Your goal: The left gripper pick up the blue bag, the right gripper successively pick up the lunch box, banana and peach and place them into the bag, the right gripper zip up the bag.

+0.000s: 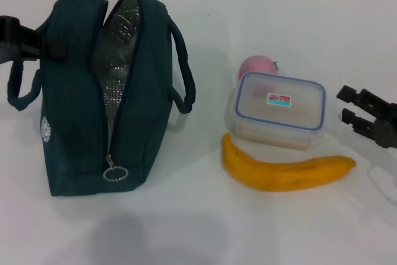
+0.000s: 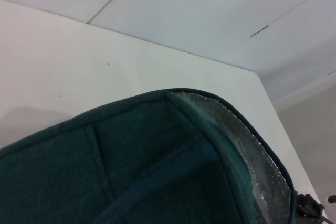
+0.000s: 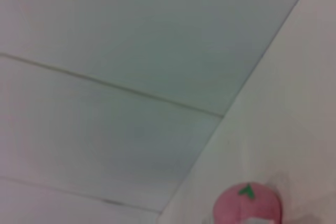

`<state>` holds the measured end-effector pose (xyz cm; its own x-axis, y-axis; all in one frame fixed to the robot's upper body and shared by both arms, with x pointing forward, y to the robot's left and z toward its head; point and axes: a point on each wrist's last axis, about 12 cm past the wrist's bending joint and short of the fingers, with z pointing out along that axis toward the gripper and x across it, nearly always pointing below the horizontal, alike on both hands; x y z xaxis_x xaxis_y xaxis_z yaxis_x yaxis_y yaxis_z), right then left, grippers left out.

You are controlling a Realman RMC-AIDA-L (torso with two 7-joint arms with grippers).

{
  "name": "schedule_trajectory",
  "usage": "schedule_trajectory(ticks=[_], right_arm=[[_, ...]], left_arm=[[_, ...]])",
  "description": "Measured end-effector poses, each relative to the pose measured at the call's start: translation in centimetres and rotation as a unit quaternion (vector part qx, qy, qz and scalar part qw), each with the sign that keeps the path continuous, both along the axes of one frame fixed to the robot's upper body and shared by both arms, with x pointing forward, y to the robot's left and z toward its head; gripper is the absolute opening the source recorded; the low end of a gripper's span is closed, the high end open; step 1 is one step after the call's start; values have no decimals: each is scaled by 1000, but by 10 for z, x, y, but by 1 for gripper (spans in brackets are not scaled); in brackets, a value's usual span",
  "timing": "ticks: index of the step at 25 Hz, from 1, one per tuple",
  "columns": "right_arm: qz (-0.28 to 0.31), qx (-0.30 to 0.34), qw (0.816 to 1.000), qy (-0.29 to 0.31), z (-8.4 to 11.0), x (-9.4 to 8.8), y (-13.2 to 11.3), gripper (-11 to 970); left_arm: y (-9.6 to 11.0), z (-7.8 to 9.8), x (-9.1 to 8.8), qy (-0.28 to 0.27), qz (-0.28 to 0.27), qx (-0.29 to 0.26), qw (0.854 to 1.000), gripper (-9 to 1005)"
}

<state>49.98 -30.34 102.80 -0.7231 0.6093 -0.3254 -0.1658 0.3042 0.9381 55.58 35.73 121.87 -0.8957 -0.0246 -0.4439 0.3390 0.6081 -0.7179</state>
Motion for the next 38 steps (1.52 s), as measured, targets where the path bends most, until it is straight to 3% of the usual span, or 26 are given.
schedule_trajectory(ticks=[10, 30, 38], right_arm=[[35, -13, 999, -1, 2, 13, 21, 845], [35, -15, 999, -19, 5, 8, 14, 783], [42, -19, 999, -22, 6, 8, 13, 459]], left_arm=[[0, 1, 0, -2, -1, 1, 1000, 40], [2, -1, -2, -2, 1, 0, 1000, 36], [2, 0, -2, -2, 0, 1, 1000, 36]])
